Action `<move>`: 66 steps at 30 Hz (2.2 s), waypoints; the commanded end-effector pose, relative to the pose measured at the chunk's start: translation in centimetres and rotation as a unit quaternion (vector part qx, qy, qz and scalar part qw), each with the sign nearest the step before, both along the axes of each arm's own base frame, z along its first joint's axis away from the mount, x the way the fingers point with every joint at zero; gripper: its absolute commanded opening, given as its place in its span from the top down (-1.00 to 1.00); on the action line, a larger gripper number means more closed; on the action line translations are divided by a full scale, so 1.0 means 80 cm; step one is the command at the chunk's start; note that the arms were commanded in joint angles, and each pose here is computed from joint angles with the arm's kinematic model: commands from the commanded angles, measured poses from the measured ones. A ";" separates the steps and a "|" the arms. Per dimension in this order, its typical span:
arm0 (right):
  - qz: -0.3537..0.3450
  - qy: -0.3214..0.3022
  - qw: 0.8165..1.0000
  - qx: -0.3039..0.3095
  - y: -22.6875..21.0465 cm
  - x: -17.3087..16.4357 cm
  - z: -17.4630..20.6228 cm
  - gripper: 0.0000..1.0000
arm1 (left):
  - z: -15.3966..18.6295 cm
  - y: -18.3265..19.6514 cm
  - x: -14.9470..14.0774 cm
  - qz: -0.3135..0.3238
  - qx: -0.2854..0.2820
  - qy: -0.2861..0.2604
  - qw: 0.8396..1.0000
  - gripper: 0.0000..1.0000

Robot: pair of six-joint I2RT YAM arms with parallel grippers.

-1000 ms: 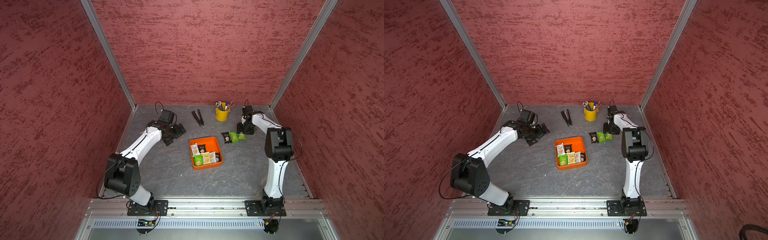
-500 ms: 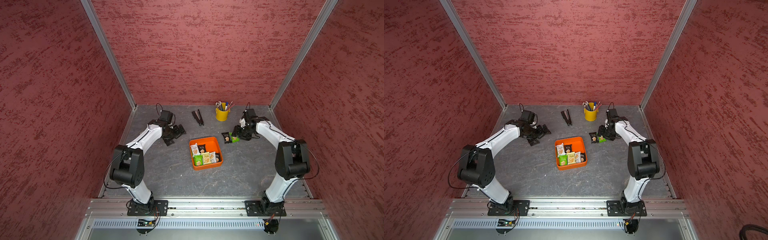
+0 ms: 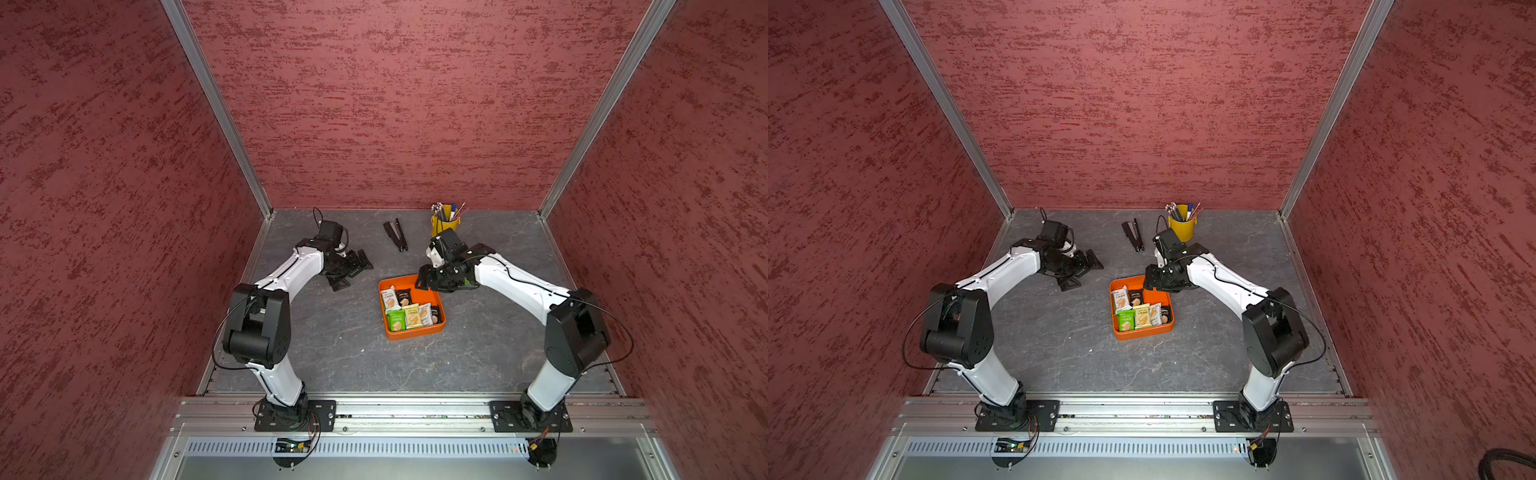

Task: Take the cookies out of the storage box
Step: Pick up the cookie from the storage box.

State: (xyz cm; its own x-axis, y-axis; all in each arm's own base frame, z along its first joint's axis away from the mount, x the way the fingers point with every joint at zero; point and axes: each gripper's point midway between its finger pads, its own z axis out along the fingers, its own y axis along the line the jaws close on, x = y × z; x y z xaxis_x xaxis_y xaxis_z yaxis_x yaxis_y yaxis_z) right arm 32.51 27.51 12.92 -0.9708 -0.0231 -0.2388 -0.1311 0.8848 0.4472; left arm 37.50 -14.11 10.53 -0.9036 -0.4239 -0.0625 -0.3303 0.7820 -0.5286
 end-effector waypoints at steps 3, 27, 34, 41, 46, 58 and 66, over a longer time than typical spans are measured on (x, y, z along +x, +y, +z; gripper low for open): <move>0.023 0.020 0.999 -0.037 0.024 -0.024 -0.018 -0.16 | 0.005 0.010 -0.006 -0.010 0.002 -0.012 1.000 -1.00; 0.055 0.020 0.976 -0.209 0.027 -0.069 -0.095 -0.21 | 0.010 0.040 -0.025 0.000 0.018 -0.012 1.000 -0.99; 0.050 0.016 0.975 -0.218 0.024 -0.066 -0.097 -0.21 | 0.014 0.041 -0.024 0.001 0.017 -0.015 1.000 -0.99; 0.060 0.018 0.973 -0.220 0.027 -0.065 -0.105 -0.23 | 0.015 0.042 -0.021 0.004 0.016 -0.017 1.000 -0.99; 0.066 0.024 0.975 -0.210 0.036 -0.065 -0.113 -0.23 | 0.017 0.042 -0.020 0.004 0.016 -0.020 1.000 -0.99; 0.069 0.026 0.973 -0.219 0.032 -0.064 -0.119 0.09 | 0.017 0.044 -0.024 0.007 0.018 -0.018 1.000 -0.99; 0.064 0.000 0.975 -0.212 0.035 -0.055 -0.087 0.12 | 0.017 0.043 -0.023 0.010 0.016 -0.018 1.000 -0.99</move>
State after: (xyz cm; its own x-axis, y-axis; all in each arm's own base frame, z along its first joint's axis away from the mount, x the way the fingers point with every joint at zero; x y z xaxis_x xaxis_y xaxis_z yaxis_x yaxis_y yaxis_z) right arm 27.15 29.97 3.56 -0.9636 -0.2383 -0.1211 -0.2453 0.9683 0.0469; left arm 35.92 -11.05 11.61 -0.8942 -0.4372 -0.0956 -0.3297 0.7880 -0.5200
